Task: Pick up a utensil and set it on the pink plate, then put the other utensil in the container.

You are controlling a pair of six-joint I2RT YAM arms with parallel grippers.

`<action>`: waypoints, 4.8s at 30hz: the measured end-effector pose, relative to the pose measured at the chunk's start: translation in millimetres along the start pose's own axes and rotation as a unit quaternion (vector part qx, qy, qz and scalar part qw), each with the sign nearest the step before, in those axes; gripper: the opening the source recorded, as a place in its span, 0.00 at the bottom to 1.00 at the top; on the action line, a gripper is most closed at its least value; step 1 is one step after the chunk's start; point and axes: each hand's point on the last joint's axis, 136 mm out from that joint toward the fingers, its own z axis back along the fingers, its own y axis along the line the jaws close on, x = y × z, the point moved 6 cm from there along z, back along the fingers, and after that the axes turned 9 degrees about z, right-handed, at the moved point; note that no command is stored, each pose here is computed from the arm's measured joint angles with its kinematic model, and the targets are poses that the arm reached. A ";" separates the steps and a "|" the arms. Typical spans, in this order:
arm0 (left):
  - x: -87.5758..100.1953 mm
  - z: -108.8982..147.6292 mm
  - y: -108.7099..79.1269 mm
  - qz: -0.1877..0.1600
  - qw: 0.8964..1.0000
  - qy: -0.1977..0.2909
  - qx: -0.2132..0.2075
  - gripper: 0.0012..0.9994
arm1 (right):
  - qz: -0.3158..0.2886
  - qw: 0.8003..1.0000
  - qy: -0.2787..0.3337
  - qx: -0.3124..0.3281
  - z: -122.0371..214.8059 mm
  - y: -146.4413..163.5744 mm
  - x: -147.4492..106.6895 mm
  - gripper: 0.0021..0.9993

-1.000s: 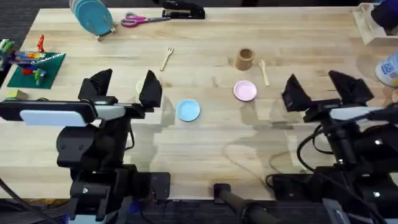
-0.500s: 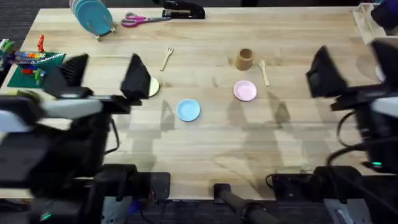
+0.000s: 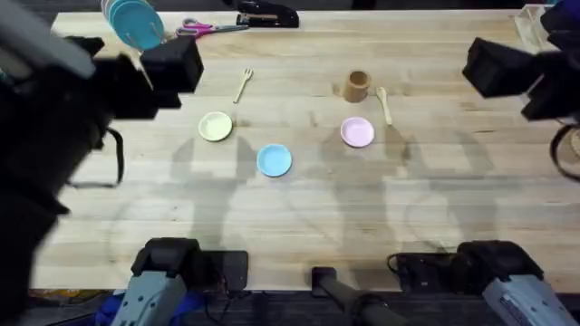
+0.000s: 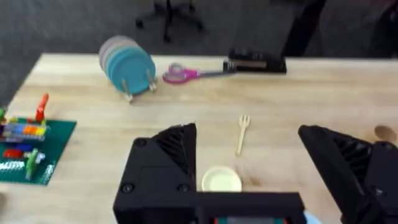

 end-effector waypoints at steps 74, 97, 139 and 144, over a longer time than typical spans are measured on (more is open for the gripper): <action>-150.7 -299.4 -24.0 -0.136 0.844 0.506 -0.115 1.00 | -0.015 0.962 0.269 0.046 -49.4 -0.3 -11.5 1.00; -149.7 -304.2 -16.3 -0.135 0.850 0.504 -0.069 0.85 | -0.015 0.962 0.269 0.046 -49.4 -0.3 -11.5 1.00; -133.9 -295.4 -37.4 -0.128 0.825 0.546 -0.062 0.04 | -0.015 0.962 0.269 0.046 -49.4 -0.3 -11.5 1.00; -104.0 -279.9 -51.5 -0.129 0.844 0.517 -0.062 0.04 | -0.015 0.962 0.269 0.046 -49.4 -0.3 -11.5 1.00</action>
